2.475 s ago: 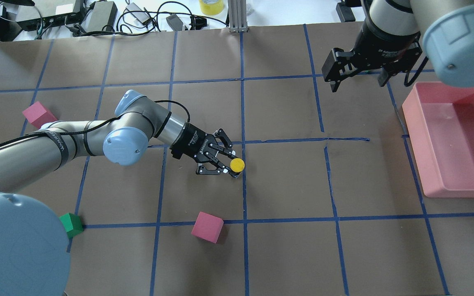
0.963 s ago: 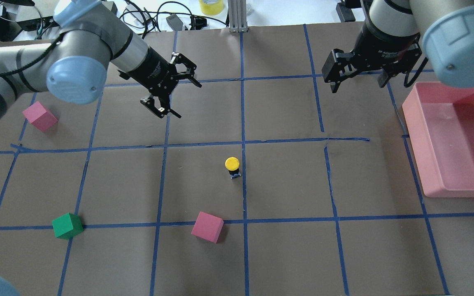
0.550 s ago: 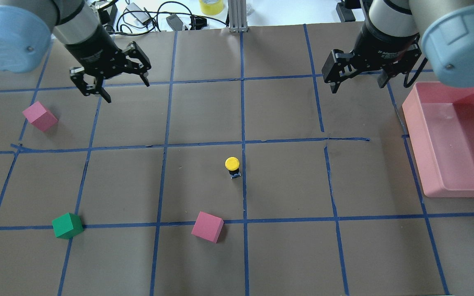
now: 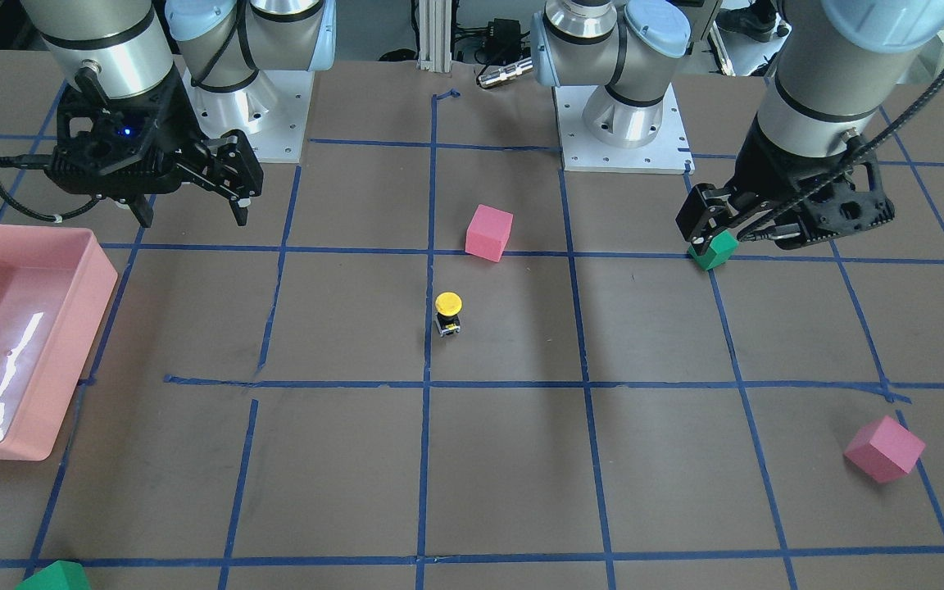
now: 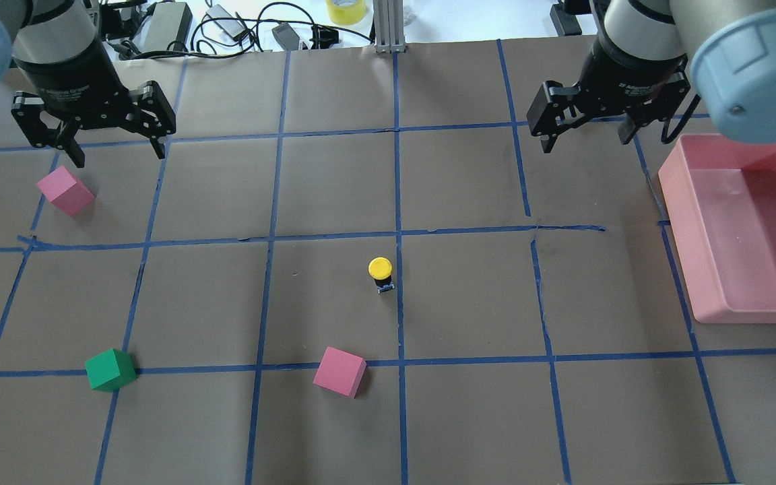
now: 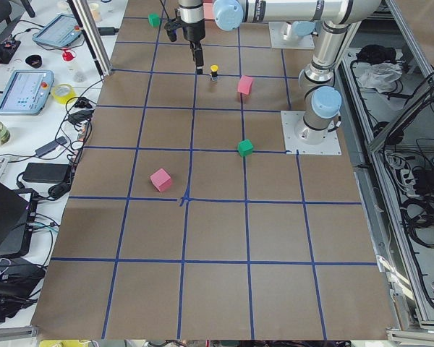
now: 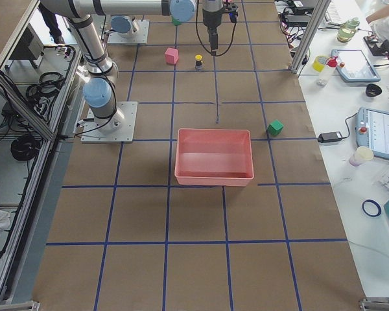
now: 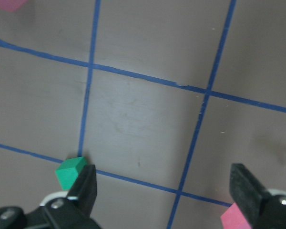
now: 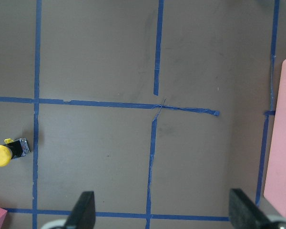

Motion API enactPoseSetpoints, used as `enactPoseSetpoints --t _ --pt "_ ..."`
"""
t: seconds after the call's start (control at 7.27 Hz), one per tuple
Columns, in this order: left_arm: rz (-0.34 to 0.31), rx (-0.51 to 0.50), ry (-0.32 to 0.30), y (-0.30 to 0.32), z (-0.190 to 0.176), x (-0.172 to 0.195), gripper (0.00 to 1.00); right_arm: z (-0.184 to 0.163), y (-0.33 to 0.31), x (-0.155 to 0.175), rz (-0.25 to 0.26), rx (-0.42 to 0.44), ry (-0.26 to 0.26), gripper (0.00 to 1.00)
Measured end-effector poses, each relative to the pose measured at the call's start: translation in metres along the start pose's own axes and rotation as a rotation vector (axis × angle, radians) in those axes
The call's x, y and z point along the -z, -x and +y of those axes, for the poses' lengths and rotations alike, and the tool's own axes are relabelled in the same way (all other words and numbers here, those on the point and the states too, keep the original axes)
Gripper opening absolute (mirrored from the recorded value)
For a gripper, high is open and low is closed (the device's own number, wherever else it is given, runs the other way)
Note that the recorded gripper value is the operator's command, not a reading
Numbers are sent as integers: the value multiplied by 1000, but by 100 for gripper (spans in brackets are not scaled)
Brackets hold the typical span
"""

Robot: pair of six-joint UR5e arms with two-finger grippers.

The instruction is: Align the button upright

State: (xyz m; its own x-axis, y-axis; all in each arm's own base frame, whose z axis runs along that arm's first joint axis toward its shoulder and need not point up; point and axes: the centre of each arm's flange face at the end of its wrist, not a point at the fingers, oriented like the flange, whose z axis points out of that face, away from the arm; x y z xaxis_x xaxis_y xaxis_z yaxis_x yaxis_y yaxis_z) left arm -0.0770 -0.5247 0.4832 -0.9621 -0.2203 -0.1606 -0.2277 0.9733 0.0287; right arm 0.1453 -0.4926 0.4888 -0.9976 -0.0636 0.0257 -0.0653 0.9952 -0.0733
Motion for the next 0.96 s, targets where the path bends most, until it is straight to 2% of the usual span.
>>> enactPoseSetpoints --t 0.28,0.69,0.96 --pt "60 -26 -2 -8 3 0 100 0 0 0 0 0 0 100" --pt "150 -177 -34 -14 17 17 100 0 0 0 0 1 0 100" --pt "169 -196 -39 -14 25 21 100 0 0 0 0 1 0 100"
